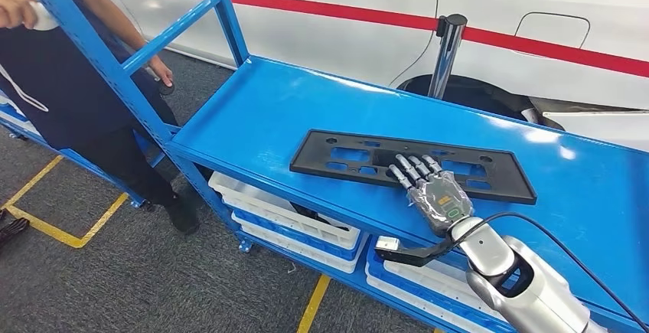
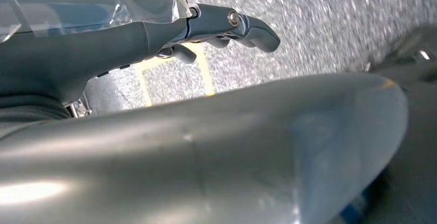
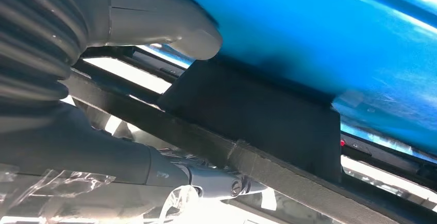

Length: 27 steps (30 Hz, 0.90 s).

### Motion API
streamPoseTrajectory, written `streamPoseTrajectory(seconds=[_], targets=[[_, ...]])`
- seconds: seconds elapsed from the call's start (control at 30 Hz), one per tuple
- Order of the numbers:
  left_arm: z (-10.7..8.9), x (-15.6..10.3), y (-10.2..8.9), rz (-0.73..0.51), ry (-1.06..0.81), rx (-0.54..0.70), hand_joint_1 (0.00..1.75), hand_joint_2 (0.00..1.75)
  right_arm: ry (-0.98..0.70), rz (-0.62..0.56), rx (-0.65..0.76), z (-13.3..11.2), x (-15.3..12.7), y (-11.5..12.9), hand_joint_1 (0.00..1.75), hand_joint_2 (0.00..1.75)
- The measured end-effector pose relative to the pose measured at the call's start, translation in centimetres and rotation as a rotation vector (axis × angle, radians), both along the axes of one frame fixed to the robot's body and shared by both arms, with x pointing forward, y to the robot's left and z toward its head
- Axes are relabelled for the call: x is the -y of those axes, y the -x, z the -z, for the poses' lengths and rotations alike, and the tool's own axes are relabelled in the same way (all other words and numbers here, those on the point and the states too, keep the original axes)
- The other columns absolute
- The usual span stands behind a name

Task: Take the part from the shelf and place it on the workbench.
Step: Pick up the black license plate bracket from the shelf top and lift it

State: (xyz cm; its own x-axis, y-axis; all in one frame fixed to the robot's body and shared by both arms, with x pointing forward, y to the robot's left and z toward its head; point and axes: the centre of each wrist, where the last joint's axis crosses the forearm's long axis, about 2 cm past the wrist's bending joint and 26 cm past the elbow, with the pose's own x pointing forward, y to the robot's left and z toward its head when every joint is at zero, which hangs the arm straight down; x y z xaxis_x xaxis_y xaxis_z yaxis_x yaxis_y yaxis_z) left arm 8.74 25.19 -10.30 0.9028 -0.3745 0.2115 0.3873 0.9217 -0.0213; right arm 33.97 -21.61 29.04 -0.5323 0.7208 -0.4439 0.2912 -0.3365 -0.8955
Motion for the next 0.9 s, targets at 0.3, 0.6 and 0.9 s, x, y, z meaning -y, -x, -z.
streamPoseTrajectory(seconds=[0.3,0.6,0.9], targets=[[0.0,-0.1,0.2,-0.009,-0.001,-0.001,0.00,0.00,-0.030,-0.025,0.027,0.0,-1.1,0.3,0.00,1.75],[0.0,0.2,0.1,-0.017,0.002,0.002,0.00,0.00,-0.011,-0.016,0.016,1.0,-2.5,0.4,0.00,1.75],[-0.1,0.6,-0.2,-0.023,0.010,0.009,0.00,0.00,-0.025,-0.018,0.006,0.9,-4.7,0.0,0.00,1.75]])
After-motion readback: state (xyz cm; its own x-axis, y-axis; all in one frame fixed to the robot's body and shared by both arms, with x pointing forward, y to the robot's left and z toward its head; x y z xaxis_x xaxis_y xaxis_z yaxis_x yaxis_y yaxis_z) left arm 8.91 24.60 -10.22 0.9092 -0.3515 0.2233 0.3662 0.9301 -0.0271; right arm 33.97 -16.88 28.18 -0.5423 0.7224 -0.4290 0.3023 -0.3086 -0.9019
